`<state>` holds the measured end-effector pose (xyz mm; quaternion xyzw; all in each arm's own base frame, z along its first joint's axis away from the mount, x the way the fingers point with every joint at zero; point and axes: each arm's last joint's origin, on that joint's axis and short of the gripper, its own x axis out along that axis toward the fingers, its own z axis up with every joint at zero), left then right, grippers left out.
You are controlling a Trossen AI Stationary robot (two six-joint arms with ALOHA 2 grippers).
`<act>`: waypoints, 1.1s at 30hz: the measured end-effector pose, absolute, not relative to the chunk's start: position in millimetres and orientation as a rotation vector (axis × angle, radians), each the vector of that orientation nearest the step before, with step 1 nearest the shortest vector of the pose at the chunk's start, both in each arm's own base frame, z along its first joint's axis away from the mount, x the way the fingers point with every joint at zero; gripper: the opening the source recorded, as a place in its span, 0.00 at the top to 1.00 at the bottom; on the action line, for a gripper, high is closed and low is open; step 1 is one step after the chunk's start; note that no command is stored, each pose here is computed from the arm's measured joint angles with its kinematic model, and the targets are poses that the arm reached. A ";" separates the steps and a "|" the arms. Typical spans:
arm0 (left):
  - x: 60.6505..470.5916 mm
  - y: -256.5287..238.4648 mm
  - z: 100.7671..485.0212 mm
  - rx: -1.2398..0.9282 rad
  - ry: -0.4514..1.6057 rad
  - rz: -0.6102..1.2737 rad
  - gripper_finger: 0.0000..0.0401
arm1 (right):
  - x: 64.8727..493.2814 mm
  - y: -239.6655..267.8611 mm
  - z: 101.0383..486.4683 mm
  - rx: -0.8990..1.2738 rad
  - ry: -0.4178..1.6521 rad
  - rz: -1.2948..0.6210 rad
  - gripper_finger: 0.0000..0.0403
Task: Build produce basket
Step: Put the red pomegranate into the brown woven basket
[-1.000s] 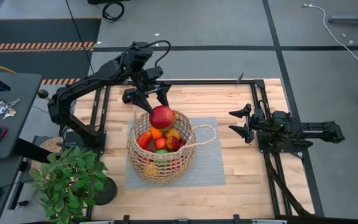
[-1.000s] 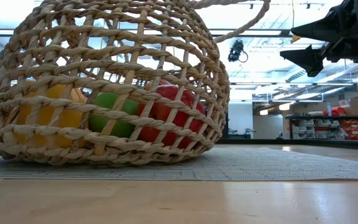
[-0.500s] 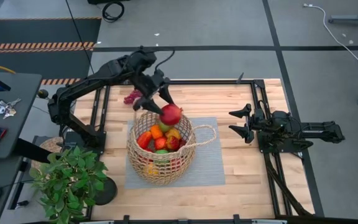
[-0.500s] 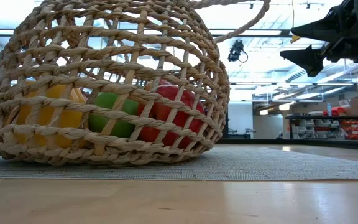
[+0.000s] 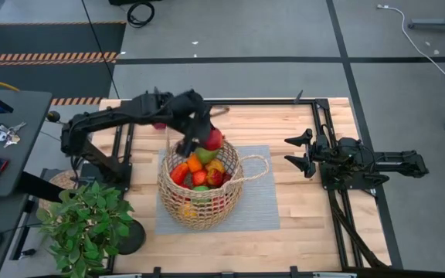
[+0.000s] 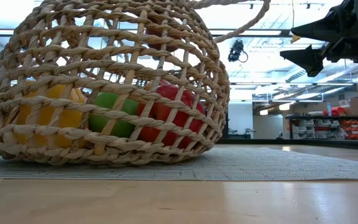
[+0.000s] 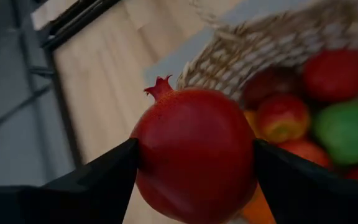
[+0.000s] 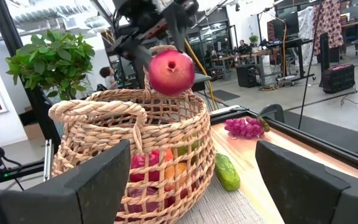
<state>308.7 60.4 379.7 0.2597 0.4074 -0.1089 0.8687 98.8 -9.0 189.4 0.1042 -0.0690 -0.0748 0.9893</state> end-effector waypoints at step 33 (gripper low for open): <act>305.3 -74.4 382.9 1.269 0.926 0.068 0.25 | 98.8 -9.0 189.5 0.209 -0.139 -0.150 0.13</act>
